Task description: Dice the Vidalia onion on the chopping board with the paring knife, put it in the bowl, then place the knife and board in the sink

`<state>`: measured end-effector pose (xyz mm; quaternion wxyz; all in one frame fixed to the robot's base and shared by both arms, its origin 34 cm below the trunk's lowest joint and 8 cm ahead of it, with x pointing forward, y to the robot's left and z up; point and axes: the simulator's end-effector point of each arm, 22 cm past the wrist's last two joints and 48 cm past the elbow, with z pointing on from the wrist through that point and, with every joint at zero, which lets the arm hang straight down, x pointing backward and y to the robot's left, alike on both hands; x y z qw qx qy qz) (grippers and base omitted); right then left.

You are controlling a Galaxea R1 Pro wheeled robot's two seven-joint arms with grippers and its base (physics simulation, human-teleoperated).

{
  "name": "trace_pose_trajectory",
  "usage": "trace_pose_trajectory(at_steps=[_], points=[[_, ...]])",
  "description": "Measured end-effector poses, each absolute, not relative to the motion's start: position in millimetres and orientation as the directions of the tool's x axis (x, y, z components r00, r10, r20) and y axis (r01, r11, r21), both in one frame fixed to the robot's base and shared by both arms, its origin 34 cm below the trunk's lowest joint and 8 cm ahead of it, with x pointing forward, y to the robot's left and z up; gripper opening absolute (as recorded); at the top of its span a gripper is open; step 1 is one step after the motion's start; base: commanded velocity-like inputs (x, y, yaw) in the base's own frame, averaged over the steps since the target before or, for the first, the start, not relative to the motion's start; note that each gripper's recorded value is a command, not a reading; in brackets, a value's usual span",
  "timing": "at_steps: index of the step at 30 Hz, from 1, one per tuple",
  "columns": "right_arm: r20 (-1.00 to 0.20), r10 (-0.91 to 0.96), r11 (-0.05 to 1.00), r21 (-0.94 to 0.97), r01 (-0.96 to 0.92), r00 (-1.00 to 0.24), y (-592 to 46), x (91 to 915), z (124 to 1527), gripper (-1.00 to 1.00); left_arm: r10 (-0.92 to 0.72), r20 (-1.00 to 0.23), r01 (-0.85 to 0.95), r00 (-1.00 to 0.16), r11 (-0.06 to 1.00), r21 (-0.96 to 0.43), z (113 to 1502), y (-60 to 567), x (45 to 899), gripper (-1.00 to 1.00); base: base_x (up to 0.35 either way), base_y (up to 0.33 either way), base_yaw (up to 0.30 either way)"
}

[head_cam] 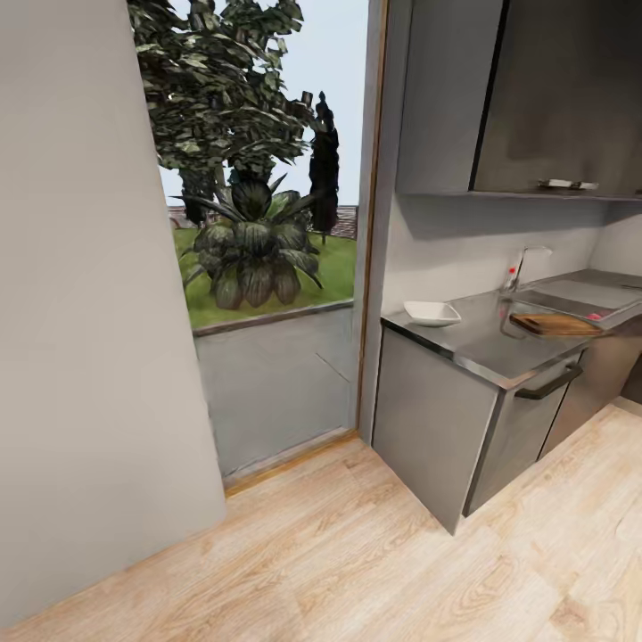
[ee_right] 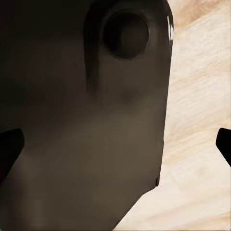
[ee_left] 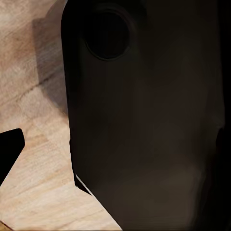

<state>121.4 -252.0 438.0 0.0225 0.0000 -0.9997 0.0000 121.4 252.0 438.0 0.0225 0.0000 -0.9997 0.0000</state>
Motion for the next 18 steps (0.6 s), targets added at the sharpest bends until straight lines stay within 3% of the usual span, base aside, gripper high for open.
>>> trace_pose_trajectory(at_steps=[18], points=[[-0.066,0.001,0.999,0.032,-0.002,-0.998,-224.9,170.8,438.5,1.00,-0.019,-0.045,-0.020,-0.999,1.000,0.007,437.8,255.0,158.5,1.00,0.000,0.000,0.000]])
